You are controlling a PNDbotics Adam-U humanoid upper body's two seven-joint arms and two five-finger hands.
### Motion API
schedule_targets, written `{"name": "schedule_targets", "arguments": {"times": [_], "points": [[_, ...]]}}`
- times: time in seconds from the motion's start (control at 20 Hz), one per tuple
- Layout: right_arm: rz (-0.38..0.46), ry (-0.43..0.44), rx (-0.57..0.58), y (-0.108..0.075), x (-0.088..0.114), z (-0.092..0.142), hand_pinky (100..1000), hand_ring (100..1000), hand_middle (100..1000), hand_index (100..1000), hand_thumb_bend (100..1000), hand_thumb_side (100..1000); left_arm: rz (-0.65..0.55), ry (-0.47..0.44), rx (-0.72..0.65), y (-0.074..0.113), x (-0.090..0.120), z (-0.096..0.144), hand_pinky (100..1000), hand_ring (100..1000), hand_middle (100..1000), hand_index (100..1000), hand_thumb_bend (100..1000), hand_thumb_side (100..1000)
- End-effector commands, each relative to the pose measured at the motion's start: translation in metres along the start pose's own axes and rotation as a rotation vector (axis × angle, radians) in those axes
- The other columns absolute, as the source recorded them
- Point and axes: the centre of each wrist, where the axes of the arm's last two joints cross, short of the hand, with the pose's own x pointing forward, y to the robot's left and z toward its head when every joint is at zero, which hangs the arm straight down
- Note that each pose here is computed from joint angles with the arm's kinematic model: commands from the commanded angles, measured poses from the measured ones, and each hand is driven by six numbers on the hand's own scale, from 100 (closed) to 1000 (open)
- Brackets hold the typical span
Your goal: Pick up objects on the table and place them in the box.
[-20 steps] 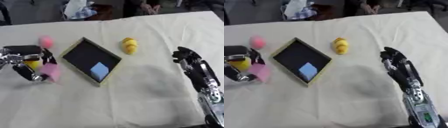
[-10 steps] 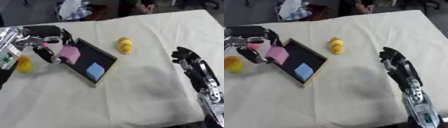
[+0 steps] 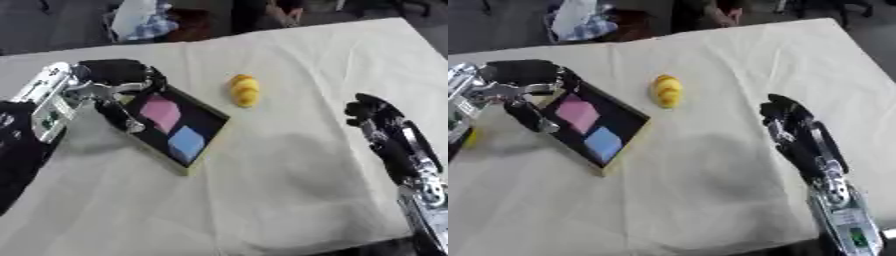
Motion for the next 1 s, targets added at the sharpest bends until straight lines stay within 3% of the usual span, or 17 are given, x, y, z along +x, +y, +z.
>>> {"name": "schedule_targets", "arguments": {"times": [0.05, 0.6, 0.8, 1.0], "points": [[0.001, -0.029, 0.006, -0.001, 0.007, -0.005, 795, 805, 725, 852, 100, 489, -0.021, -0.005, 0.009, 0.006, 0.0, -0.001, 749, 641, 636, 723, 250, 135], [0.0, -0.026, 0.004, -0.001, 0.006, -0.004, 795, 805, 725, 852, 100, 490, -0.016, -0.043, -0.116, -0.008, 0.003, -0.008, 768, 674, 671, 751, 275, 146], [0.0, -0.024, 0.003, -0.001, 0.006, -0.004, 795, 805, 725, 853, 100, 491, -0.013, -0.046, -0.154, -0.01, 0.001, -0.006, 778, 718, 732, 803, 373, 152], [0.0, -0.023, 0.001, -0.001, 0.006, -0.004, 795, 805, 725, 853, 100, 491, -0.017, -0.046, -0.163, -0.008, 0.0, -0.002, 785, 746, 769, 840, 436, 250]]}}
